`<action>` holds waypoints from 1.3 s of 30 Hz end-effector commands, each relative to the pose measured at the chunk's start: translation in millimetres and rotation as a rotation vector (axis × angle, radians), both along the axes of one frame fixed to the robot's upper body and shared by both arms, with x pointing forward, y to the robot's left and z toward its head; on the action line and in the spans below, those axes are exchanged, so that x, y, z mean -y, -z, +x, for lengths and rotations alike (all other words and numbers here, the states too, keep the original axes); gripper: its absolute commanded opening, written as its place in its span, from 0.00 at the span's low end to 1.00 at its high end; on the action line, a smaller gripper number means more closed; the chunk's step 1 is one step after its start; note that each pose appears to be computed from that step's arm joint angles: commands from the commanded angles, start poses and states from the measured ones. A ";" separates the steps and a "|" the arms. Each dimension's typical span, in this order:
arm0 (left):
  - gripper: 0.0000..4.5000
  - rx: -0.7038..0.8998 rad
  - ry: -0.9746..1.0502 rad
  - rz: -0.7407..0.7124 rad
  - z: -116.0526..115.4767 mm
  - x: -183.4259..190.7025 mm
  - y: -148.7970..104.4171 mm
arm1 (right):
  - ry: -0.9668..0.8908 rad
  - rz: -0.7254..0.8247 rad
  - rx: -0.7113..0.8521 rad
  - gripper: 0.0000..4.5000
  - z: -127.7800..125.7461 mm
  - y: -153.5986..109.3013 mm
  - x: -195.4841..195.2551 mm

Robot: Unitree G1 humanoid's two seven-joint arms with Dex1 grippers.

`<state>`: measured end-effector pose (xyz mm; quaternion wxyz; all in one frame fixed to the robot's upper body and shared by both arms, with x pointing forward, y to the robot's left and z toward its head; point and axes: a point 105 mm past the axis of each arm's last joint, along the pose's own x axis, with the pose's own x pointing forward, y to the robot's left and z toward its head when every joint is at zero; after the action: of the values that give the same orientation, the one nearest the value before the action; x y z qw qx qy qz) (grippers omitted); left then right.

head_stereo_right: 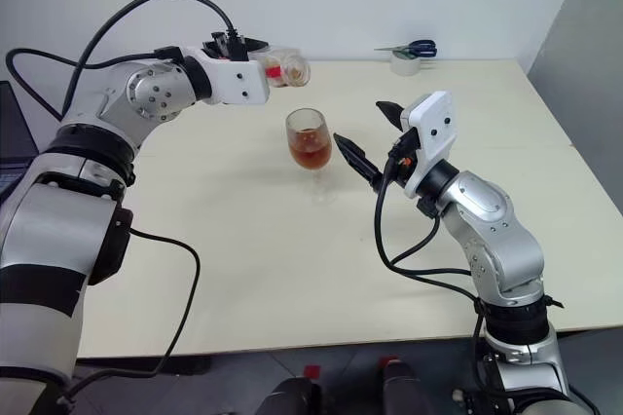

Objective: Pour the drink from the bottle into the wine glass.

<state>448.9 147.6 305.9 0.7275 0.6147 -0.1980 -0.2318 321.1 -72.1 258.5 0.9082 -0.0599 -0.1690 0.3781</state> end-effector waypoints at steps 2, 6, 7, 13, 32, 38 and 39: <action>0.39 -0.017 0.112 -0.298 -10.5 5.0 -29.8 | -0.025 0.005 0.040 1.00 -7.3 -6.6 -3.4; 0.39 -0.074 0.112 -0.525 -8.3 -4.7 -30.9 | -0.044 -0.016 0.031 1.00 -10.7 -2.9 -3.2; 0.39 -0.083 0.093 -0.593 -6.4 -10.1 -28.8 | -0.053 -0.028 0.027 1.00 -11.9 -1.1 -3.1; 0.39 -0.145 -0.107 -1.001 4.0 -53.2 5.1 | -0.203 -0.264 0.044 1.00 -34.4 30.9 -6.9; 0.39 -0.234 -0.476 -1.346 -24.7 -110.9 129.6 | -0.358 -0.299 -0.029 1.00 -62.7 58.7 1.2; 0.39 -0.255 -0.474 -1.347 -24.3 -105.7 142.4 | -0.336 -0.252 -0.067 1.00 -63.1 55.0 2.8; 0.39 -0.262 -0.473 -1.350 -23.9 -104.6 144.2 | -0.334 -0.252 -0.070 1.00 -63.1 55.1 2.8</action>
<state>424.6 253.1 148.1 0.9981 0.0266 -0.0433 0.0353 262.3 -74.4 193.5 0.8240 -0.1304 -0.0780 0.5458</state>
